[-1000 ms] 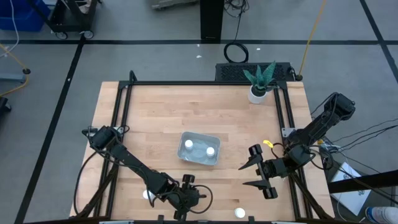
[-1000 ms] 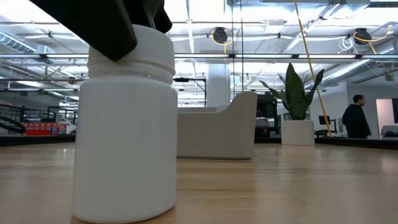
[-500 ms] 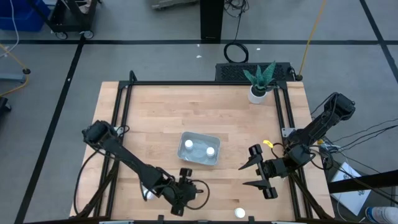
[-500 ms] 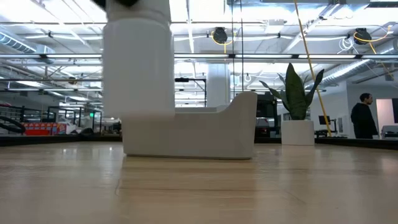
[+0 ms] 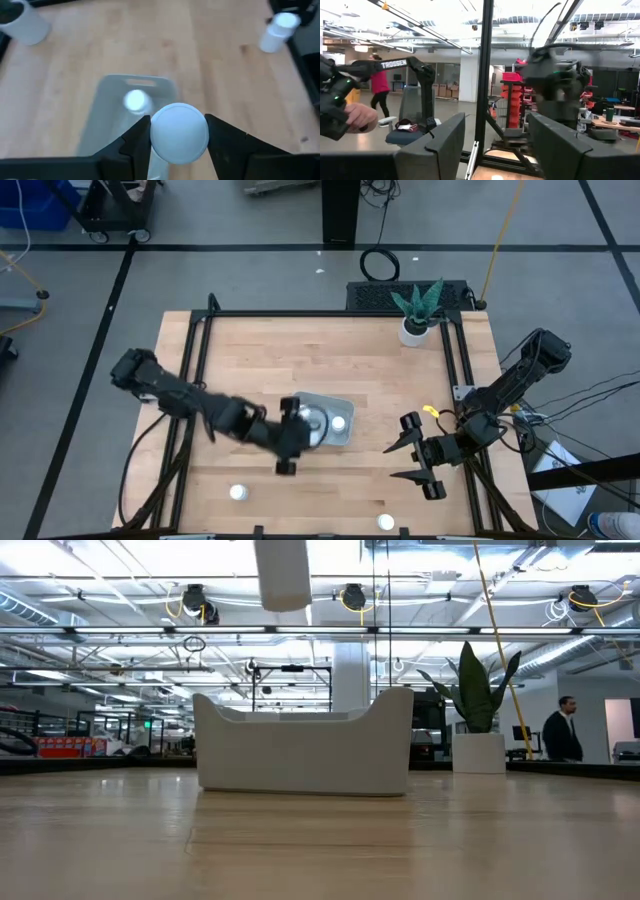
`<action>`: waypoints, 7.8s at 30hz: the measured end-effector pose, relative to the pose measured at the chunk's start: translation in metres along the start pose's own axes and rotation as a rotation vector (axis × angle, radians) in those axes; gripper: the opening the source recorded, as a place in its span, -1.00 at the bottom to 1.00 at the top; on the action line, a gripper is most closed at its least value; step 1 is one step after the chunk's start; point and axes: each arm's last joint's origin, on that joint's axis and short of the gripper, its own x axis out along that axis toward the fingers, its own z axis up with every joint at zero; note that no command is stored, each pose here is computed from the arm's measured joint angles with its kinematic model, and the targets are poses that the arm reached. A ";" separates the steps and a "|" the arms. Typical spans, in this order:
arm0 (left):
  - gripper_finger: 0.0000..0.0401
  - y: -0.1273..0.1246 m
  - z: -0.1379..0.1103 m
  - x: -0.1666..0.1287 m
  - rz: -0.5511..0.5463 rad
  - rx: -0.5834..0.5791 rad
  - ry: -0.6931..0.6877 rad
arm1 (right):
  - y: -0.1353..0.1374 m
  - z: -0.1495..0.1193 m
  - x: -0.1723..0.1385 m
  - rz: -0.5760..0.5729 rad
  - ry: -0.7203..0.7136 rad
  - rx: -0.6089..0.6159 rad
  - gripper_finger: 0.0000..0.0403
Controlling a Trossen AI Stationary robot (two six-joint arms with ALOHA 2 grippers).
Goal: Pick and place pill bottles into a basket
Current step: Put the middle pill bottle into the bin, then put the left pill bottle into the bin
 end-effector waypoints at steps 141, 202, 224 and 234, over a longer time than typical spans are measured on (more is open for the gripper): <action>0.52 0.041 -0.025 0.031 -0.158 -0.119 0.092 | -0.001 -0.004 0.001 0.000 0.038 0.003 0.05; 0.53 -0.112 -0.130 -0.096 -0.035 -0.340 0.420 | -0.002 -0.001 0.001 -0.006 0.004 0.039 0.05; 0.53 -0.132 -0.140 -0.078 -0.028 -0.362 0.404 | -0.002 -0.001 0.001 -0.007 0.010 0.039 0.05; 0.53 -0.132 -0.157 -0.067 -0.020 -0.384 0.418 | -0.004 -0.003 0.002 -0.017 0.019 0.043 0.05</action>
